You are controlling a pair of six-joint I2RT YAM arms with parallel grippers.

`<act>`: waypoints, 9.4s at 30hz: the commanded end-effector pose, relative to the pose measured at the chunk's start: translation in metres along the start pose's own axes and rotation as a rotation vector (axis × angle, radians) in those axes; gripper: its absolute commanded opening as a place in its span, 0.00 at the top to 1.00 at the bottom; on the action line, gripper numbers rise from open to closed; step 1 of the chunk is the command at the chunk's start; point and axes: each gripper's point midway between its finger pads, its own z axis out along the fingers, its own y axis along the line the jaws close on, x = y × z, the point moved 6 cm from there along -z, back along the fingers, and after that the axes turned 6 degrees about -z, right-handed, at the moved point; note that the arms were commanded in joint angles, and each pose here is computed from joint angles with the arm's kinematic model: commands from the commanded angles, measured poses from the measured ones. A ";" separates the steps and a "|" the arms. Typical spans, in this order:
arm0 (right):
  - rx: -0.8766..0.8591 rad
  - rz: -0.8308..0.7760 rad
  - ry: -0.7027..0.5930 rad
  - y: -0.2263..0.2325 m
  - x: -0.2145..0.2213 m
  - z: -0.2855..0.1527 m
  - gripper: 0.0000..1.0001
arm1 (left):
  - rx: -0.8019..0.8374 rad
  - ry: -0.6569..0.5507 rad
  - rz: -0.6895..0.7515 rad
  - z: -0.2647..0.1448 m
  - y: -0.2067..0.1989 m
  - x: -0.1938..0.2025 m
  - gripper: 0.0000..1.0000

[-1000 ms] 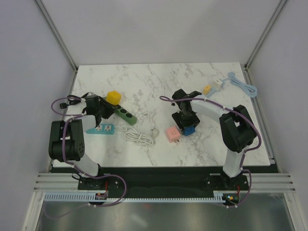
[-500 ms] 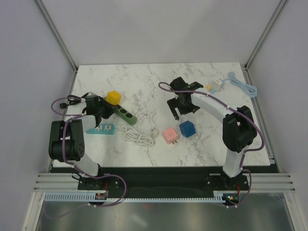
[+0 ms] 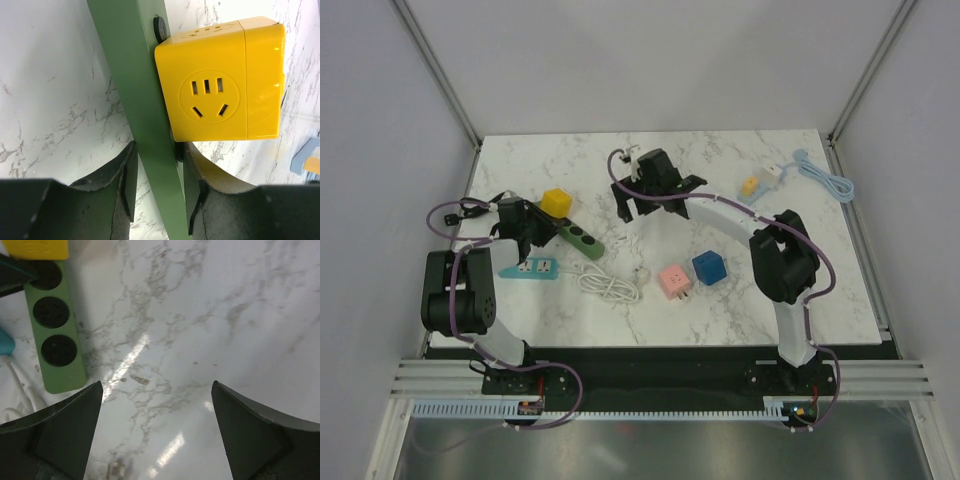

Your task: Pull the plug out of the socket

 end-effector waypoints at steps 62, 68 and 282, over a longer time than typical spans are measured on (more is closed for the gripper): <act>-0.162 -0.265 -0.042 0.150 0.044 0.140 1.00 | 0.130 0.101 -0.348 -0.022 0.052 -0.100 0.39; -0.352 -0.179 -0.091 0.156 0.024 0.126 1.00 | 0.135 0.096 -0.334 -0.021 0.049 -0.098 0.40; 0.146 0.128 -0.277 -0.005 -0.093 0.011 1.00 | 0.077 0.211 0.108 -0.010 -0.020 -0.037 0.98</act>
